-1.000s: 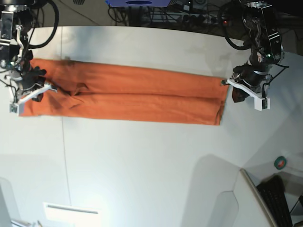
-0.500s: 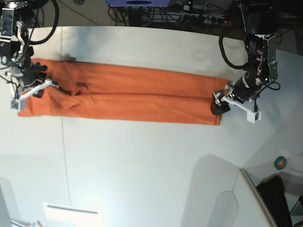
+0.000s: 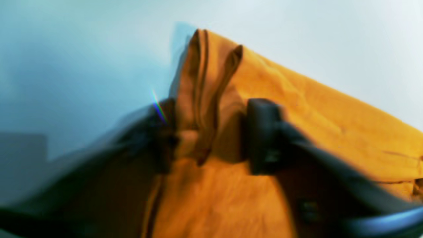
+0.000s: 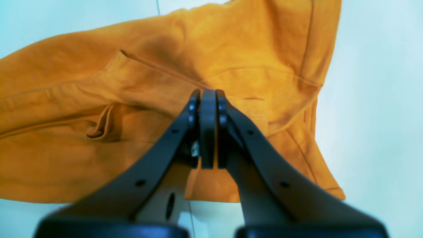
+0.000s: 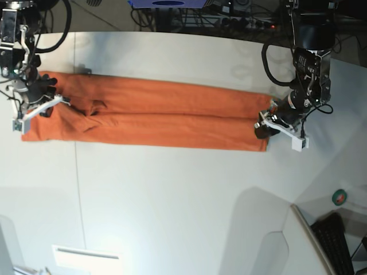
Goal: Layout the t-shirt on the table in an organized manner, then fold the t-shirt properly
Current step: 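Adjust the left gripper's hold on the strip end, then carry the strip end with the left gripper toward the right gripper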
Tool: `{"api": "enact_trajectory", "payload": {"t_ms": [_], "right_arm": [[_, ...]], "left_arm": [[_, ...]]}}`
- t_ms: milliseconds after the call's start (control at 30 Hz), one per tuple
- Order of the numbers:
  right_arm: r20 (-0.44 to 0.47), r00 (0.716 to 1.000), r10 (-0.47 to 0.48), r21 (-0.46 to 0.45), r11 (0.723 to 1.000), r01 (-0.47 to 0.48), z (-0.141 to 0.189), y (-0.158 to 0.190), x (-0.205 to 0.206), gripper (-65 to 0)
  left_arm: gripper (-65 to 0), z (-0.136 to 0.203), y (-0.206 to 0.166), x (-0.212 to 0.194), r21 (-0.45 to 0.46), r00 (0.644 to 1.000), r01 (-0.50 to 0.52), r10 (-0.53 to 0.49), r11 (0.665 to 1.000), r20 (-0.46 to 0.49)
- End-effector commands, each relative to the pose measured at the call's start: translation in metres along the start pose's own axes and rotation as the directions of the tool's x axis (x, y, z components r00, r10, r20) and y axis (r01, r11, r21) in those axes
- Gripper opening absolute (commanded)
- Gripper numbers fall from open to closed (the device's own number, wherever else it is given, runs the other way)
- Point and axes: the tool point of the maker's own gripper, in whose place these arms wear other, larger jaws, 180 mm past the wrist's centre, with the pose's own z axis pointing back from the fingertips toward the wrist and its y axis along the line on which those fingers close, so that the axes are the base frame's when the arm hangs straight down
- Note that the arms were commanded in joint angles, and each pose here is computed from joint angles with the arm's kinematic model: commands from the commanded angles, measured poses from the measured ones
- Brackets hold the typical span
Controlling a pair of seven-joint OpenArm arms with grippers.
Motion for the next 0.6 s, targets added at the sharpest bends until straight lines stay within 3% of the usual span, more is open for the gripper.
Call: {"api": "enact_trajectory", "payload": {"t_ms": [0, 67, 100, 233, 400, 567], "right_arm": [[0.049, 0.999, 0.006, 0.0, 1.0, -0.006, 0.003, -0.002, 0.016, -65.0], [0.049, 0.999, 0.006, 0.0, 1.0, -0.006, 0.003, -0.002, 0.016, -65.0], [0.05, 0.999, 0.006, -0.001, 1.0, -0.006, 0.003, -0.002, 0.016, -65.0], [0.039, 0.999, 0.005, -0.006, 1.0, -0.005, 0.004, -0.005, 0.011, -65.0], [0.038, 0.999, 0.004, -0.008, 1.0, -0.004, 0.004, -0.005, 0.01, -65.0], [0.038, 0.999, 0.002, -0.006, 1.0, -0.001, 0.004, -0.005, 0.01, -65.0]], "left_arm": [[-49.2, 0.001, 0.01, -0.013, 0.03, 0.998, 0.003, -0.001, 1.0, -0.065], [-62.9, -0.001, 0.016, -0.021, 0.043, 0.996, -0.012, 0.016, 0.999, -0.084], [-65.0, 0.0, 0.02, -0.022, 0.052, 0.996, -0.016, 0.02, 0.999, -0.087], [-65.0, 0.008, 0.036, -0.012, 0.08, 0.997, 0.009, -0.002, 0.997, -0.078], [-65.0, 0.03, 0.046, 0.022, 0.098, 0.995, 0.103, -0.102, 0.99, -0.017], [-65.0, 0.062, 0.015, 0.056, 0.081, 0.965, 0.24, -0.247, 0.967, 0.091]]}}
